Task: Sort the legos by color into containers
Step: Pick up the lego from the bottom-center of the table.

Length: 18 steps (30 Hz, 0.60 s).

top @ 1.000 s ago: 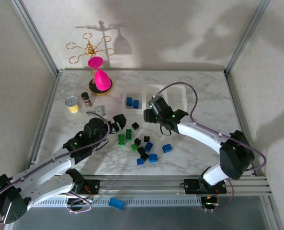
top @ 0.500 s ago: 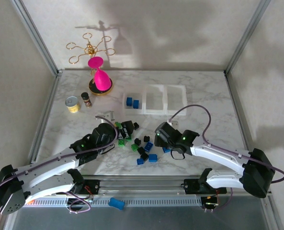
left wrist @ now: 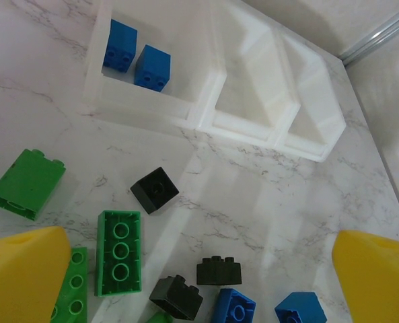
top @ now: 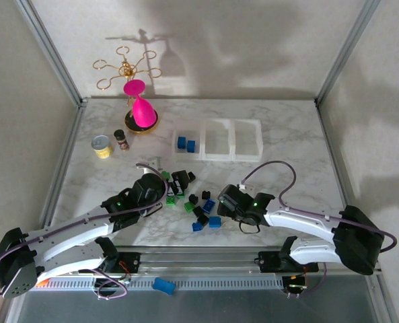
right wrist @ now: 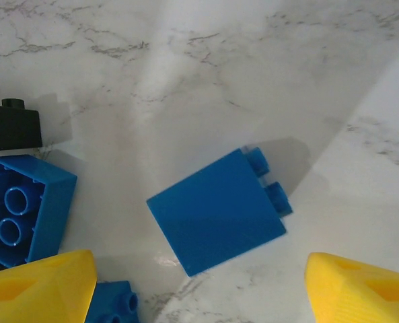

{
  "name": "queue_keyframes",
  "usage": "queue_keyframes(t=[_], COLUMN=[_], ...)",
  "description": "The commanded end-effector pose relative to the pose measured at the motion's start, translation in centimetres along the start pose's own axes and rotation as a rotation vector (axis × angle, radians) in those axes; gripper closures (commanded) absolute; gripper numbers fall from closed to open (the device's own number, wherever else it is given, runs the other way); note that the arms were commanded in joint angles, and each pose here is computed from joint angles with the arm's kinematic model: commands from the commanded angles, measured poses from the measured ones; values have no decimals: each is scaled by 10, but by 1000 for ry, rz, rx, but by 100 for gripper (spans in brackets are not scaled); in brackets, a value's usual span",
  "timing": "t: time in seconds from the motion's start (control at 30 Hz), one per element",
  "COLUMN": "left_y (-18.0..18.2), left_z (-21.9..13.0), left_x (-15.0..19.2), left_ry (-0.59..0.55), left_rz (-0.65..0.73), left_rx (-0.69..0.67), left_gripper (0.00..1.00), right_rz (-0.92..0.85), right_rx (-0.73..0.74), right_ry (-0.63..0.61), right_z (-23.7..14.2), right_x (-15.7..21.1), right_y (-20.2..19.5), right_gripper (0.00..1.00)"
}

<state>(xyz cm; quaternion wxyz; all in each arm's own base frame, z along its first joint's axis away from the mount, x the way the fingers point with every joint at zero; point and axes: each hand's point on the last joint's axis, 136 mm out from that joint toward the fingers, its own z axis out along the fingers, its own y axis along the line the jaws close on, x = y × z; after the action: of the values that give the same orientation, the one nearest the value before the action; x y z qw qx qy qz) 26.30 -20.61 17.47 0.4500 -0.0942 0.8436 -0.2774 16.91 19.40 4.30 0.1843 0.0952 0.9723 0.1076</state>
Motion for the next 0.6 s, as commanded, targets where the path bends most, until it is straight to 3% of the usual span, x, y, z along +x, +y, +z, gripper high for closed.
queue_keyframes(t=[0.0, 0.23, 0.57], left_y=[-1, 0, 1], left_z=[-1, -2, -4], left_x=[-5, -9, -15], left_ry=[-27, -39, -60], left_rz=[-4, 5, 20], left_rx=[-13, -25, -46], left_gripper=[0, 0, 0], right_rz=[14, -30, -86], right_rx=[-17, 31, 82], right_ry=[-11, -79, -72], right_z=[5, 12, 25], right_x=[-2, -29, -41], right_y=[12, 24, 26], right_gripper=[18, 19, 30])
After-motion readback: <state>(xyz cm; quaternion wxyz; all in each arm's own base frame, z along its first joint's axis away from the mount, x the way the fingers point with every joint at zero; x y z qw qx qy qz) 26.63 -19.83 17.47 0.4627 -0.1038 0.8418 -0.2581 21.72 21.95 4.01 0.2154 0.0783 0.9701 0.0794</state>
